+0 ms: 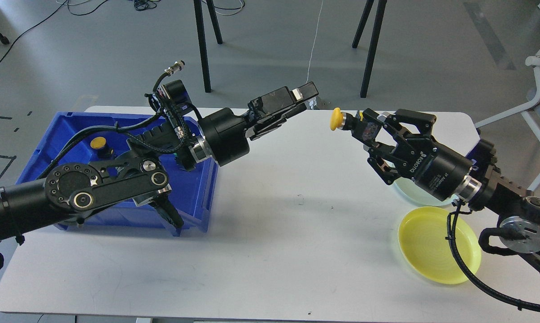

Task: Pass button and place on color plate
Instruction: 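Open the left gripper and pull the button away with the right gripper, then lower the button onto the yellow plate and release with the right gripper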

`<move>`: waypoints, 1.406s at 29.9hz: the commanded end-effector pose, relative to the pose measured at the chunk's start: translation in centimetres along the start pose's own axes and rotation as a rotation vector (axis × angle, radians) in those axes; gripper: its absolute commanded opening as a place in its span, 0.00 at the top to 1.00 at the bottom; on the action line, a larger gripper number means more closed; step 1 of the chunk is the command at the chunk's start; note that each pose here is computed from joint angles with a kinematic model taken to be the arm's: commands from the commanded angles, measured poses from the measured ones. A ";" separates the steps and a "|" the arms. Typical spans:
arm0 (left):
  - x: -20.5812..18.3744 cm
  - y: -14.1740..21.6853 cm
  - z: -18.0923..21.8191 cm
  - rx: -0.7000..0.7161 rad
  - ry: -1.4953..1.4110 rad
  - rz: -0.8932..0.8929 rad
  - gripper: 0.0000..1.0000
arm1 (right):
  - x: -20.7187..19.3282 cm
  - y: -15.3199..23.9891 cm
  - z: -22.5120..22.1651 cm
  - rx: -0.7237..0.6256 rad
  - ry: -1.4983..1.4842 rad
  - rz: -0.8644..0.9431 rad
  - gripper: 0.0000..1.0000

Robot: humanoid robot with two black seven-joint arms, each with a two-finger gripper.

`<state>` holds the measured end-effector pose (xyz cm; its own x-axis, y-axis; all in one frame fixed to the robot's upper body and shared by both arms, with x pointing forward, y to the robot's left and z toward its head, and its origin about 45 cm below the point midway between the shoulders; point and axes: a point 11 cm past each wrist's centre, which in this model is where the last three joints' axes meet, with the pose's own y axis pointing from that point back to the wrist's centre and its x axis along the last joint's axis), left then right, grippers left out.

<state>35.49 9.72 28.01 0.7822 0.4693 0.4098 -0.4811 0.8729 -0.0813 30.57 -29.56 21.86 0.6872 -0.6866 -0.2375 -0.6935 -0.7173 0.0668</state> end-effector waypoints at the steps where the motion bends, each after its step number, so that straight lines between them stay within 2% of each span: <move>1: 0.1 0.0 0.1 -0.003 0.000 0.004 0.24 | 1.5 5.2 3.0 -0.105 0.060 0.136 0.99; 9: 0.3 -0.1 0.1 -0.002 -0.014 0.014 0.22 | 4.6 14.2 9.4 -0.414 0.342 0.479 0.99; 12: 2.1 0.9 0.1 0.021 -0.074 0.067 0.21 | 4.9 15.7 11.6 -0.485 0.388 0.530 0.98; 14: 4.8 2.8 0.2 0.063 -0.141 0.106 0.20 | 4.7 15.9 13.2 -0.508 0.374 0.544 0.94; 19: 9.6 8.8 -0.6 0.244 -0.331 0.099 0.17 | 5.5 15.6 13.2 -0.511 0.389 0.555 0.79; 22: 10.9 12.3 -1.3 0.368 -0.513 -0.014 0.16 | 5.5 15.5 13.2 -0.513 0.390 0.554 0.69; 25: 11.9 15.7 -2.9 0.504 -0.650 -0.164 0.16 | 5.5 15.4 13.0 -0.504 0.388 0.556 0.55; 28: 12.9 18.1 -4.3 0.604 -0.680 -0.217 0.16 | 5.5 15.3 12.9 -0.500 0.383 0.559 0.40; 36: 13.9 23.2 -7.6 0.820 -0.719 -0.374 0.16 | 4.5 14.8 12.8 -0.476 0.363 0.540 0.31; 39: 14.7 24.4 -8.2 0.871 -0.729 -0.378 0.16 | 4.2 15.0 13.0 -0.477 0.355 0.538 0.24; 42: 15.4 25.7 -8.8 0.918 -0.732 -0.371 0.16 | 3.7 14.1 12.1 -0.435 0.353 0.520 0.22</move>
<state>38.49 39.18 24.51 0.6594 -0.2273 0.7166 -0.5973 0.4203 0.6830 20.43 -41.45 9.49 0.3688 -0.8924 0.2599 -0.8403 -0.2006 0.5036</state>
